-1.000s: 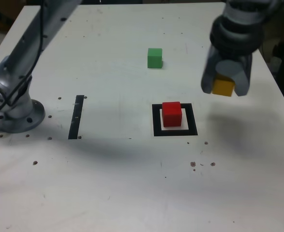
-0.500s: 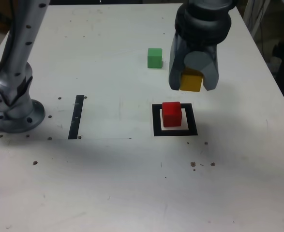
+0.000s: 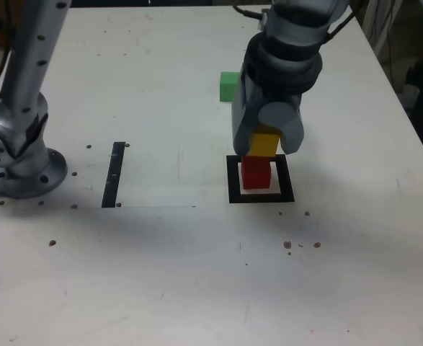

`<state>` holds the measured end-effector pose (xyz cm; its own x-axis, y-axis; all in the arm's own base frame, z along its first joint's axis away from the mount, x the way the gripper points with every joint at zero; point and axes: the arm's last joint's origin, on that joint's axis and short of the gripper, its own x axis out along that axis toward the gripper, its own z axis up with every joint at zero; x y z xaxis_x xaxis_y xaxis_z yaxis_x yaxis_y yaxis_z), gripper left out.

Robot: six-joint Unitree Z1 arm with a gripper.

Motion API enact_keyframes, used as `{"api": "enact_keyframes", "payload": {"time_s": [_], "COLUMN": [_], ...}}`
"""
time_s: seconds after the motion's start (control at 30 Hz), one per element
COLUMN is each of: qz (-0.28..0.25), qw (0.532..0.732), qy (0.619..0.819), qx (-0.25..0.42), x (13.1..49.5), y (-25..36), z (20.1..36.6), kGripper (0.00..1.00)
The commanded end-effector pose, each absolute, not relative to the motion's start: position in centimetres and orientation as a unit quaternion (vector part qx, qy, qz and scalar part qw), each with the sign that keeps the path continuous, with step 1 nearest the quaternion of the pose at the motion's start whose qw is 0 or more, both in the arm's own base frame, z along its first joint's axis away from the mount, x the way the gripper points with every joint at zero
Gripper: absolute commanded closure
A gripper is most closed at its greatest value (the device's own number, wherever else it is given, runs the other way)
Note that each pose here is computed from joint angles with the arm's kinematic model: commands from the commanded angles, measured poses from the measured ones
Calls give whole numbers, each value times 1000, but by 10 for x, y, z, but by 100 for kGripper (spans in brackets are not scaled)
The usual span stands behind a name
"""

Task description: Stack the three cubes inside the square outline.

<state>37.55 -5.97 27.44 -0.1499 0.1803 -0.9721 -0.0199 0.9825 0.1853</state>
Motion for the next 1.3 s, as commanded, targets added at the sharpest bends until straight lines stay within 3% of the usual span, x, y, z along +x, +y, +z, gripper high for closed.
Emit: {"api": "enact_keyframes", "payload": {"time_s": [0.0, 0.23, 0.77, 1.27], "qz": [78, 76, 82, 84], "qw": [651, 650, 658, 668], "qy": [753, 755, 748, 739], "qx": [48, 34, 21, 16], "x": [373, 367, 364, 362], "y": [-58, -56, -46, -46], "z": [275, 263, 253, 259], "kGripper": [81, 81, 81, 76]}}
